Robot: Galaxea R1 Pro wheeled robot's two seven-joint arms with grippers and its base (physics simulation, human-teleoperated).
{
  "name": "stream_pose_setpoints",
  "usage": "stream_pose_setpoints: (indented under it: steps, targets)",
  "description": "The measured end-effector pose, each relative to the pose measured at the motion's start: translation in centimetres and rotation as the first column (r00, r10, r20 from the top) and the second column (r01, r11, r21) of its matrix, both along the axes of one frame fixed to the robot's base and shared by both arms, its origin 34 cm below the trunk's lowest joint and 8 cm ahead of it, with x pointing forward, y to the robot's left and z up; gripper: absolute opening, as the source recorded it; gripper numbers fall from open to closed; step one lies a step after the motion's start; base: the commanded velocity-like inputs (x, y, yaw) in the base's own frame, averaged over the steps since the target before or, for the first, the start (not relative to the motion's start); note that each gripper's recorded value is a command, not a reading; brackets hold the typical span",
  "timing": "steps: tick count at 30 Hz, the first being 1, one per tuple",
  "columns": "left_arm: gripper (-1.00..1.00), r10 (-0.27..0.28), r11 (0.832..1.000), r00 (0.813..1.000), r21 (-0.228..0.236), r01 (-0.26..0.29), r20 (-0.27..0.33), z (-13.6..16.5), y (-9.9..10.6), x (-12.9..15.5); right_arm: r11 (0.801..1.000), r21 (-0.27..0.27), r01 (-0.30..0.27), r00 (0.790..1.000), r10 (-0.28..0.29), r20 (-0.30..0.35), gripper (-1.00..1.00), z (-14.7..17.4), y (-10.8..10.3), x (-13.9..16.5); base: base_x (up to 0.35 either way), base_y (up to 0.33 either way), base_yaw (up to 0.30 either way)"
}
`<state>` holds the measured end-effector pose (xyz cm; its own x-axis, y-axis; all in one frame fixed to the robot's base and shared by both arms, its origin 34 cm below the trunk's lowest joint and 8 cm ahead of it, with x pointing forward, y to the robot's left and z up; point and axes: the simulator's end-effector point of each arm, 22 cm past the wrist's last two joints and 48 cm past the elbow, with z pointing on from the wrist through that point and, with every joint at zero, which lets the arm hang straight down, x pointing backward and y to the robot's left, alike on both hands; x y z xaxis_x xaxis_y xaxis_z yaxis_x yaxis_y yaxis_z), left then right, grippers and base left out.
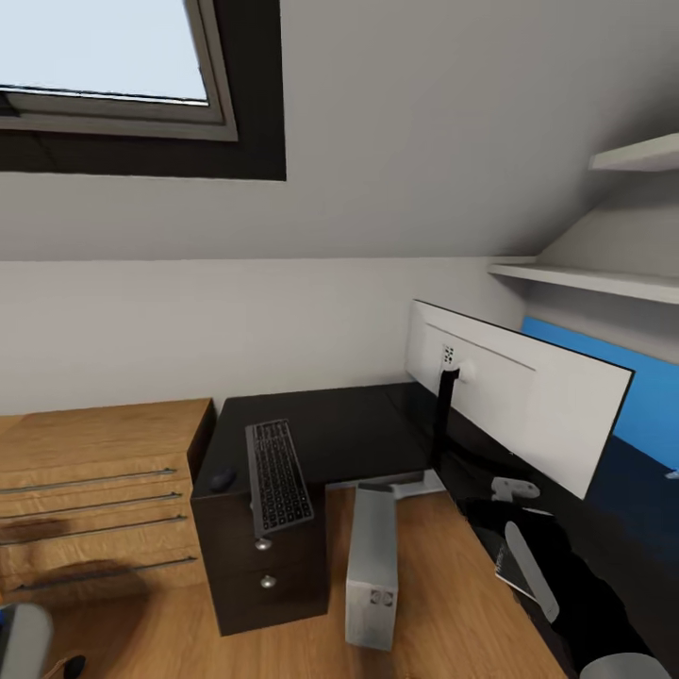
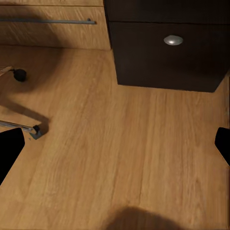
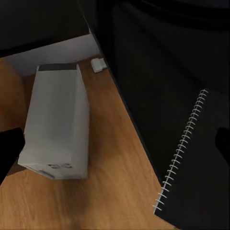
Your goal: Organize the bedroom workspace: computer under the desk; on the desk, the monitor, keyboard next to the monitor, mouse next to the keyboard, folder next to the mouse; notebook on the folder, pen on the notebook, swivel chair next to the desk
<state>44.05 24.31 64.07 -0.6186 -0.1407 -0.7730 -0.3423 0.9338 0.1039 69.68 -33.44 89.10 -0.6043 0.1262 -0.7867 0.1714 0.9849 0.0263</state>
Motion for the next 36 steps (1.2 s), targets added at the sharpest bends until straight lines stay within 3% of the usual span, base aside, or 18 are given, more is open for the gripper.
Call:
stream_pose_setpoints:
  steps: [6,14,19,28,36]
  targets:
    - [1.00,-0.001,1.000,1.000,-0.002,0.001,0.000,0.0,-0.1,0.0,0.999,-0.049,0.011,0.999,-0.009,0.038,1.00,0.0,-0.9,0.5,0.000,0.000,-0.268]
    - [1.00,-0.001,1.000,1.000,-0.002,0.001,0.000,0.0,-0.1,0.0,0.989,-0.151,0.004,0.991,0.017,0.135,1.00,0.7,-1.4,1.6,0.000,0.000,-0.126]
    - [1.00,-0.001,1.000,1.000,-0.002,0.001,0.000,0.0,-0.1,0.0,0.986,-0.167,0.010,0.987,0.018,0.161,1.00,0.5,-1.7,1.9,0.000,0.000,-0.012]
    - [1.00,0.000,1.000,1.000,0.000,0.000,0.000,0.0,0.0,0.0,0.985,-0.167,0.028,0.994,-0.010,0.107,1.00,-3.3,-3.1,1.0,0.000,0.000,-0.001]
    - [1.00,-0.001,1.000,1.000,0.000,0.001,0.000,0.0,-0.1,0.0,0.980,-0.175,0.095,0.992,-0.080,0.095,1.00,-5.3,-6.8,2.1,0.000,0.000,0.000]
